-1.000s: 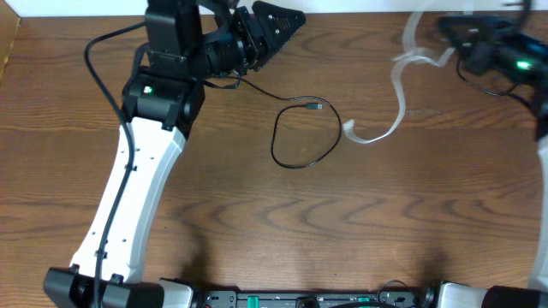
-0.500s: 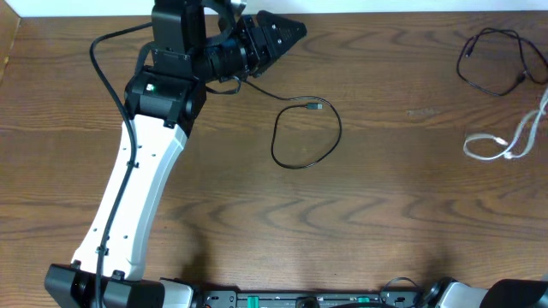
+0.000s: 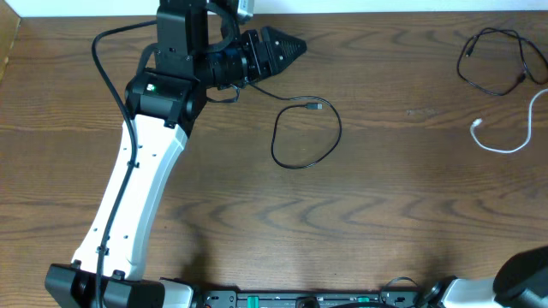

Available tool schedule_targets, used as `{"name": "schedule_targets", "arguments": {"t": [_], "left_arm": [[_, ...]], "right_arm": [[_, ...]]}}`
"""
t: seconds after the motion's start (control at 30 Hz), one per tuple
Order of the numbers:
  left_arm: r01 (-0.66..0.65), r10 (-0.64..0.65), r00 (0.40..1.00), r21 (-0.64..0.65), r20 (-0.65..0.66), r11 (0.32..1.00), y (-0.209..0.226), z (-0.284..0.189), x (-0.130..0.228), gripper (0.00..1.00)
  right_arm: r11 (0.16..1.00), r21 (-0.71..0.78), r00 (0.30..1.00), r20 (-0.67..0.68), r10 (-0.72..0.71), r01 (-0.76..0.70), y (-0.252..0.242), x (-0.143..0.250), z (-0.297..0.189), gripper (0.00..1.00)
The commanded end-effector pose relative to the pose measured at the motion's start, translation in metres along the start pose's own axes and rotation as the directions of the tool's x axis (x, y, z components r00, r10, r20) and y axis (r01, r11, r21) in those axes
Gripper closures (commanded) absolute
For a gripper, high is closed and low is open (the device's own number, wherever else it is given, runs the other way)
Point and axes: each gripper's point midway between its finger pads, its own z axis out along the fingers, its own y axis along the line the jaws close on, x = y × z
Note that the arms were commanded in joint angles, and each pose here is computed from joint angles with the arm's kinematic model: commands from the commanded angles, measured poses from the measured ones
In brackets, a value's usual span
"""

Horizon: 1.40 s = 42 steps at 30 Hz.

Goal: Untangle cables

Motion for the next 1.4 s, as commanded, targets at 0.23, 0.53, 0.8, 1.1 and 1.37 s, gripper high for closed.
{"name": "schedule_targets", "arguments": {"t": [0.23,0.53,0.8,1.1,1.37], "left_arm": [[-0.202,0.194,0.979,-0.287,-0.056,0.936,0.049,0.005,0.018,0.40],[-0.260,0.221,0.965,-0.556,-0.138,0.789,0.106,-0.018,0.026,0.32],[-0.258,0.164,0.965,-0.628,-0.205,0.734,0.147,-0.012,0.040,0.32],[-0.266,0.184,0.964,-0.687,-0.192,0.676,0.170,-0.036,0.023,0.29],[-0.204,0.144,0.979,-0.727,-0.144,0.655,0.188,-0.059,0.011,0.28]], "right_arm": [[0.970,-0.225,0.991,-0.117,0.063,-0.088,0.022,0.018,0.001,0.01],[0.821,-0.556,0.915,-0.387,-0.115,-0.132,0.117,0.094,-0.038,0.01],[0.800,-0.592,0.804,-0.521,-0.287,-0.098,0.181,0.164,-0.060,0.01],[0.813,-0.579,0.694,-0.607,-0.387,-0.052,0.200,0.235,-0.065,0.01],[0.851,-0.524,0.639,-0.662,-0.391,-0.023,0.201,0.289,-0.057,0.01]]}}
